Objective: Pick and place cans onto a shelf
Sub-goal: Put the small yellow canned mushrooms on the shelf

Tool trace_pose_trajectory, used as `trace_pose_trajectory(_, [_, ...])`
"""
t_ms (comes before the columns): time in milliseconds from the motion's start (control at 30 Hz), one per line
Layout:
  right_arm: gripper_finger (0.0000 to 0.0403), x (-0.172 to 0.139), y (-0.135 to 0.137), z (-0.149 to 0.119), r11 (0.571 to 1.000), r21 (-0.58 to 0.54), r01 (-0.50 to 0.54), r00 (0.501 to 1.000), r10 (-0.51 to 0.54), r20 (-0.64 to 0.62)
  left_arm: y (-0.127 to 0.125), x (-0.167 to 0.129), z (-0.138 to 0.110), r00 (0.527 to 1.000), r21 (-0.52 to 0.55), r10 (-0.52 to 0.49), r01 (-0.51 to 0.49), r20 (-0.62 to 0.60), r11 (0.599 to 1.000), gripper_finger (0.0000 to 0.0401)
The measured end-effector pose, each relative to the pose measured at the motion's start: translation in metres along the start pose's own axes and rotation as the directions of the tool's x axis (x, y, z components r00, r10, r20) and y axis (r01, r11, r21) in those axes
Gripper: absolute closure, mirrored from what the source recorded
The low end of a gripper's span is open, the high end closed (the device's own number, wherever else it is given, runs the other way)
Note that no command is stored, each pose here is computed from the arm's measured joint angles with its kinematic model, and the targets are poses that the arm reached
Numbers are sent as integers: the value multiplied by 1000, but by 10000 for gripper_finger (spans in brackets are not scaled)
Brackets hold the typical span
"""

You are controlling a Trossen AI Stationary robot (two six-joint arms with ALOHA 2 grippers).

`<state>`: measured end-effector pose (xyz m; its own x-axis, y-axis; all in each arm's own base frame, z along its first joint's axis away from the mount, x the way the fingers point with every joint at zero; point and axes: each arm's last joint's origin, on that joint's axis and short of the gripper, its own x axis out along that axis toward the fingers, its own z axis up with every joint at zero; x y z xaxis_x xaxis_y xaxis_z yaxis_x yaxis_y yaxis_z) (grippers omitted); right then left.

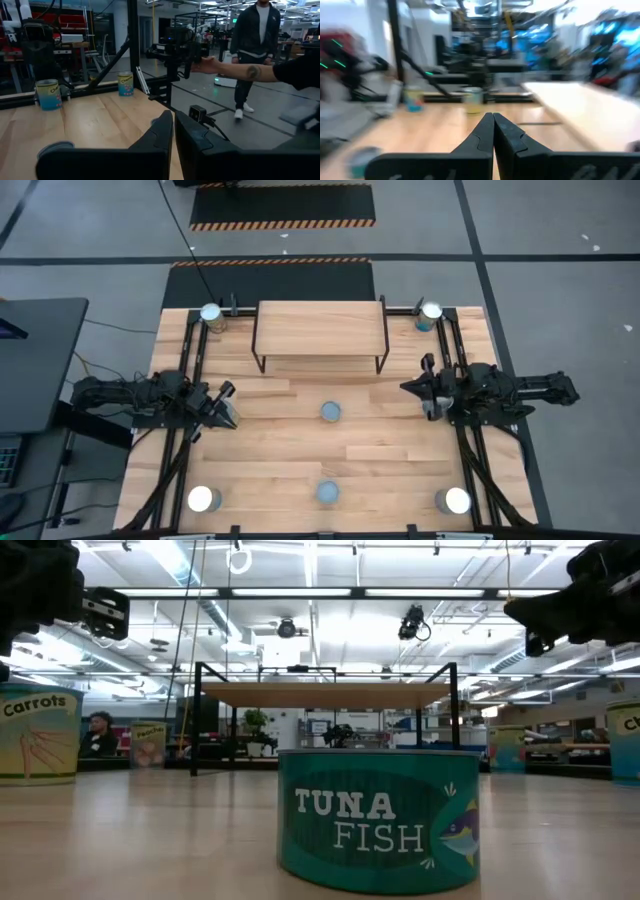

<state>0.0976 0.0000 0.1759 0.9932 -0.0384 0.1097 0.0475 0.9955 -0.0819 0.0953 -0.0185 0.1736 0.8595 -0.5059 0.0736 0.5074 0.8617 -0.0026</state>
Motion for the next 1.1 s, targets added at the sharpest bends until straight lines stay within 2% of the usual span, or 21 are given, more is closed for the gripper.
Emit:
trace_pose_trajectory(67, [395,0,-1,0,999,-33,31,1000,-31,1,0,0,0,1000,0,0,0,0,1000,374])
trace_pose_trajectory(167, [395,-1,-8,8,972,-61,225,973,-221,67,0,0,0,1000,0,0,0,0,1000,374])
trace_pose_trajectory(233, [395,-2,-10,11,957,-34,287,954,-282,97,0,0,0,1000,0,0,0,0,1000,374])
trace_pose_trajectory(367, [395,-3,-10,18,948,185,257,943,-288,165,0,0,0,1000,0,0,0,0,1000,374])
trace_pose_trajectory(500, [395,-4,-11,22,929,296,223,935,-290,206,0,0,0,1000,0,0,0,0,1000,374])
trace_pose_trajectory(600, [395,-7,-13,33,930,289,225,896,-315,314,0,0,0,1000,0,0,0,0,1000,374])
trace_pose_trajectory(700, [395,-7,-12,34,941,260,216,898,-296,325,0,0,0,1000,1,0,0,0,1000,374])
trace_pose_trajectory(933, [382,15,-6,29,970,166,176,965,-203,166,0,0,0,1000,0,0,0,0,1000,374])
trace_pose_trajectory(1100, [341,48,6,35,982,144,126,991,-132,34,0,0,0,1000,1,0,0,0,1000,374])
